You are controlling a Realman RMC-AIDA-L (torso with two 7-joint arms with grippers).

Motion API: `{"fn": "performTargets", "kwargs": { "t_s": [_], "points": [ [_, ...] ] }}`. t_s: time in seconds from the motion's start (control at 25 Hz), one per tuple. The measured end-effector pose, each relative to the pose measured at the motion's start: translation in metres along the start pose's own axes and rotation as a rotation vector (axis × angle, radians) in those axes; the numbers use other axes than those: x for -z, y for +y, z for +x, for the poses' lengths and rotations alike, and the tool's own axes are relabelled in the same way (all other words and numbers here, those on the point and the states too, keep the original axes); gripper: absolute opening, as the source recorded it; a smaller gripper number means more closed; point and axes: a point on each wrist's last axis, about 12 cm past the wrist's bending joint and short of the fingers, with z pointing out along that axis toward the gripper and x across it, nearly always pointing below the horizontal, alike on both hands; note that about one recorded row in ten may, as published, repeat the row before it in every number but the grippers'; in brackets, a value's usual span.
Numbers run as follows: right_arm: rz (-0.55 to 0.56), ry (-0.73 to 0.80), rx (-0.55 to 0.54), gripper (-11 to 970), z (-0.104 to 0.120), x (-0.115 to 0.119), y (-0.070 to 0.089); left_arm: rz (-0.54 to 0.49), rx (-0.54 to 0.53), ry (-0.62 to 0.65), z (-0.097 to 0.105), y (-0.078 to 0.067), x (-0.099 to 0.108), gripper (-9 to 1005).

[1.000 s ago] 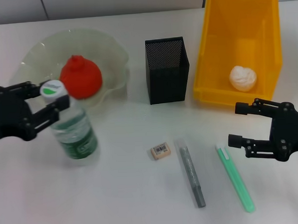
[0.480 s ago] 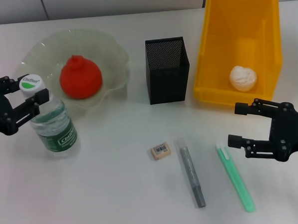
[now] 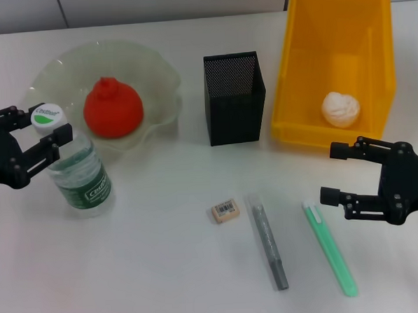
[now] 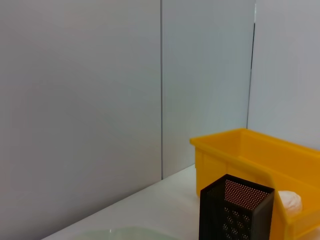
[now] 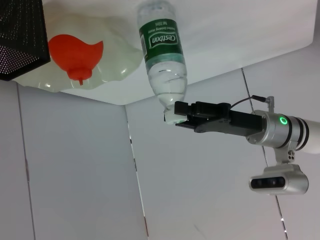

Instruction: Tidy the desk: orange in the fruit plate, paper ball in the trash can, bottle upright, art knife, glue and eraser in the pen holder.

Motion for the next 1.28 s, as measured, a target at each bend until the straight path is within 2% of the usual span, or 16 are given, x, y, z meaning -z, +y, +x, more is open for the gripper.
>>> {"fn": "performTargets", "kwargs": {
  "t_s": [0.2, 0.32, 0.4, 0.48, 0.52, 0.6, 0.68, 0.72, 0.8, 0.88, 0.92, 1.04, 1.08, 1.12, 1.24, 1.28],
  "points": [
    [0.0, 0.0, 0.0, 808, 0.0, 0.0, 0.0, -0.004, 0.013, -0.013, 0.001, 0.001, 0.001, 495],
    [0.0, 0.0, -0.002, 807, 0.0, 0.0, 0.0, -0.002, 0.008, -0.019, 0.0, 0.001, 0.002, 565],
    [0.001, 0.002, -0.007, 807, -0.002, 0.001, -0.001, -0.021, -0.001, -0.031, -0.003, 0.003, 0.008, 612],
    [0.011, 0.012, -0.008, 806, -0.011, 0.004, -0.004, -0.071, -0.003, -0.091, -0.008, 0.008, 0.03, 642],
    [0.011, 0.012, -0.008, 806, -0.011, 0.004, -0.004, -0.071, -0.003, -0.091, -0.008, 0.008, 0.03, 650],
    [0.023, 0.022, -0.014, 806, -0.019, 0.007, -0.006, -0.065, -0.012, -0.138, -0.009, 0.005, 0.045, 665],
    [0.044, 0.061, -0.056, 806, -0.039, 0.013, -0.012, -0.037, 0.005, -0.165, -0.004, -0.002, 0.053, 677],
    [0.044, 0.061, -0.056, 806, -0.039, 0.013, -0.012, -0.037, 0.005, -0.165, -0.004, -0.002, 0.053, 682],
    [0.056, 0.104, -0.074, 807, -0.053, 0.015, -0.016, -0.022, 0.022, -0.177, 0.004, -0.006, 0.055, 693],
    [0.077, 0.179, -0.101, 807, -0.079, 0.012, -0.022, -0.017, 0.034, -0.179, 0.012, -0.009, 0.054, 703],
    [0.077, 0.179, -0.101, 807, -0.079, 0.012, -0.022, -0.017, 0.034, -0.179, 0.012, -0.009, 0.054, 703],
    [0.078, 0.266, -0.174, 807, -0.106, 0.005, -0.024, 0.017, 0.024, -0.196, 0.029, -0.019, 0.052, 703],
    [0.079, 0.34, -0.233, 808, -0.122, 0.0, -0.022, 0.035, 0.015, -0.201, 0.032, -0.022, 0.051, 702],
    [0.079, 0.34, -0.233, 808, -0.122, 0.0, -0.022, 0.076, 0.005, -0.21, 0.038, -0.028, 0.047, 702],
    [0.103, 0.499, -0.305, 808, -0.141, -0.016, -0.014, 0.172, -0.024, -0.221, 0.05, -0.042, 0.03, 702],
    [0.13, 0.62, -0.322, 807, -0.147, -0.033, -0.008, 0.226, -0.034, -0.213, 0.056, -0.047, 0.015, 702]
  ]
}}
